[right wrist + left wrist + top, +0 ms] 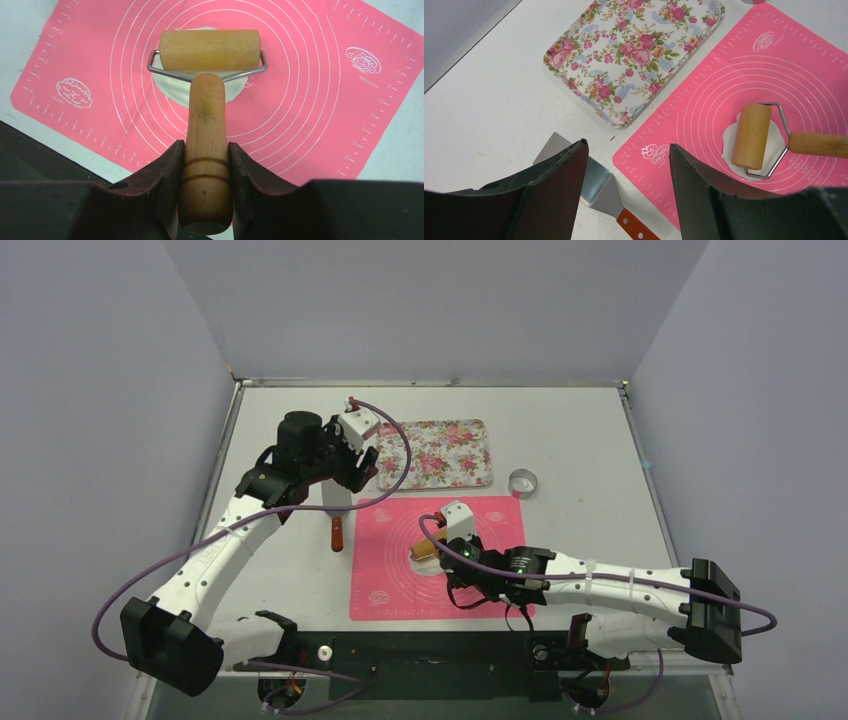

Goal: Roll out the dumpling wrappers from the dough
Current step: Flatten out the dough on the work surface.

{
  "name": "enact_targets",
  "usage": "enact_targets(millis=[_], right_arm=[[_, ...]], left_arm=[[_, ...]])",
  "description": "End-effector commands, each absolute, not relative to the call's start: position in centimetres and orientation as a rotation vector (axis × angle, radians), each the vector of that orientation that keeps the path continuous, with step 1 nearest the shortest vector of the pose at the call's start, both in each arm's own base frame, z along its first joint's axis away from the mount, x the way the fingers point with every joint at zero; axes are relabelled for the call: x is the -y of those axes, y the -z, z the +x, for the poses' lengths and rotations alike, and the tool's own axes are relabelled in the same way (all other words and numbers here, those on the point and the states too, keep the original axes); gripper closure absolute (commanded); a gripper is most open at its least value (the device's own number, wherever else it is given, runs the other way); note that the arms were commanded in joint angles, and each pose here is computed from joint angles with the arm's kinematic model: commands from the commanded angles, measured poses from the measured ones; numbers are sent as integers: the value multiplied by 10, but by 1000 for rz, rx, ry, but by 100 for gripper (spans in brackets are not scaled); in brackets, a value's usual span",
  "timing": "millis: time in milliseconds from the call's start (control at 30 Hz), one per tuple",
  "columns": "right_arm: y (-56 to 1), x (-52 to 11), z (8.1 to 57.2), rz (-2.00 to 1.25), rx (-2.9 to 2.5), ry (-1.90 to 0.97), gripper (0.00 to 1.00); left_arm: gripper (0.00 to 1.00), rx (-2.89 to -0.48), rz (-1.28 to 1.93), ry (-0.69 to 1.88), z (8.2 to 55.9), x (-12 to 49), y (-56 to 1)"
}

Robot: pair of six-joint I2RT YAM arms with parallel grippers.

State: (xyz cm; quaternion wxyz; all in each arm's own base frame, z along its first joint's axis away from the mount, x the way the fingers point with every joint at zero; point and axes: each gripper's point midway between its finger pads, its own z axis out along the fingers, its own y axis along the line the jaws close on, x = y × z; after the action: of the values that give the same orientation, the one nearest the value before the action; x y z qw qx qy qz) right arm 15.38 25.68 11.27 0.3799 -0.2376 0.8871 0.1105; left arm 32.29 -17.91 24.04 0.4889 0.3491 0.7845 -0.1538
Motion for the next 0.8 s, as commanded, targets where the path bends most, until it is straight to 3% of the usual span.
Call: enact_targets(millis=[0, 267, 767], right_arm=[[-158, -279, 156, -577, -2190, -360, 100], [-143, -258, 144, -521, -2223, -339, 100], [-133, -267, 170, -620, -2195, -228, 100]], left_arm=[[41, -1866, 836, 377, 328, 179, -258], [41, -1863, 830, 389, 330, 180, -258], [40, -1859, 819, 397, 330, 179, -262]])
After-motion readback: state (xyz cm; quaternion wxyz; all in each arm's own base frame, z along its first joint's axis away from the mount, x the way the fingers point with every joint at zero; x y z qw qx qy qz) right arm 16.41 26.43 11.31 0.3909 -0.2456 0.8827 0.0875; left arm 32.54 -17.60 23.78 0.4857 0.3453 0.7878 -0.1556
